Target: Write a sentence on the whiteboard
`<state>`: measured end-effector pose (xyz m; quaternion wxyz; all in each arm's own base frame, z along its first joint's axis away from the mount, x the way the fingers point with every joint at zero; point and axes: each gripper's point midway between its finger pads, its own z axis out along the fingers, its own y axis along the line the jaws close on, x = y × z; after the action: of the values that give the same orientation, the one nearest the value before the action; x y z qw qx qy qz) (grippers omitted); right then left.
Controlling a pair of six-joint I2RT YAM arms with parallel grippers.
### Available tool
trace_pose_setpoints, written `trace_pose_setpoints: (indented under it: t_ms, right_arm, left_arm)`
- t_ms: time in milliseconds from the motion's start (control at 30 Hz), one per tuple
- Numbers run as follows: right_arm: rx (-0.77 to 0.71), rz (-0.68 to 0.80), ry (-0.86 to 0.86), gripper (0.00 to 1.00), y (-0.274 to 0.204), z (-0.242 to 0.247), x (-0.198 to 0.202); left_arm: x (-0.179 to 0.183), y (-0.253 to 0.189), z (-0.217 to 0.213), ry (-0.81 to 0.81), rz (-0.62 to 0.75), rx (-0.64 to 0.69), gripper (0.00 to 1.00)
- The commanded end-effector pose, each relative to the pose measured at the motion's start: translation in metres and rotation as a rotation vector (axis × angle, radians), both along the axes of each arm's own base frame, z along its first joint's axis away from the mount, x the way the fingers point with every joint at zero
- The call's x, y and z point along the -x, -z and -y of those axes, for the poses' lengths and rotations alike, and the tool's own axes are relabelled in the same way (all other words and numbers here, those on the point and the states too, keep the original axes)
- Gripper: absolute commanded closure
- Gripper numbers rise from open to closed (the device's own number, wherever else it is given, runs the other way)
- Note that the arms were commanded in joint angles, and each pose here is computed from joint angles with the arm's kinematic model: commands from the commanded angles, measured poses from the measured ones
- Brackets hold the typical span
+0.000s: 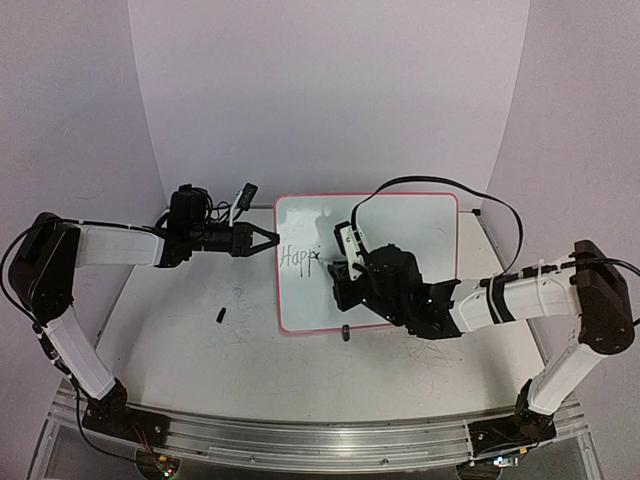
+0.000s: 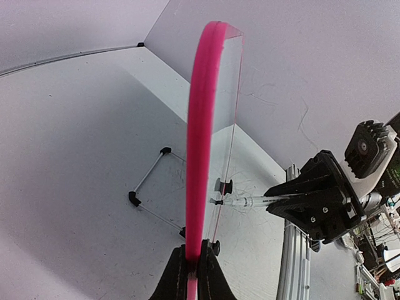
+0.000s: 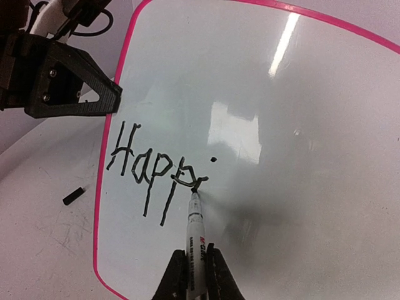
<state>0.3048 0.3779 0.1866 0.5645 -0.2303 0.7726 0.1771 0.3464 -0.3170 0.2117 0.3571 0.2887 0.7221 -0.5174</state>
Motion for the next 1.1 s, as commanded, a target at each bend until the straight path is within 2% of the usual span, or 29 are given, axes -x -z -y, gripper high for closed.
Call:
trace_pose_setpoints:
  t_ms: [0,167,433,1067]
  right_arm:
    - [-0.004,-0.023,0.027,1.00,0.003,0.007,0.003]
    - [-0.016,-0.015,0.030,1.00,-0.003,0.006,0.003]
    - [-0.099,0.061,0.029,1.00,-0.047,0.011,0.001]
    - [-0.065,0.051,0.044,1.00,-0.029,0.007,-0.013]
  left_arm:
    - [0.015,-0.024,0.005,0.058,0.064,0.044,1.00]
    - [0.014,-0.024,0.005,0.058,0.064,0.044,1.00]
    - [0.014,-0.024,0.005,0.057,0.066,0.043,1.00]
    - [0.014,-0.025,0.005,0.061,0.068,0.045,1.00]
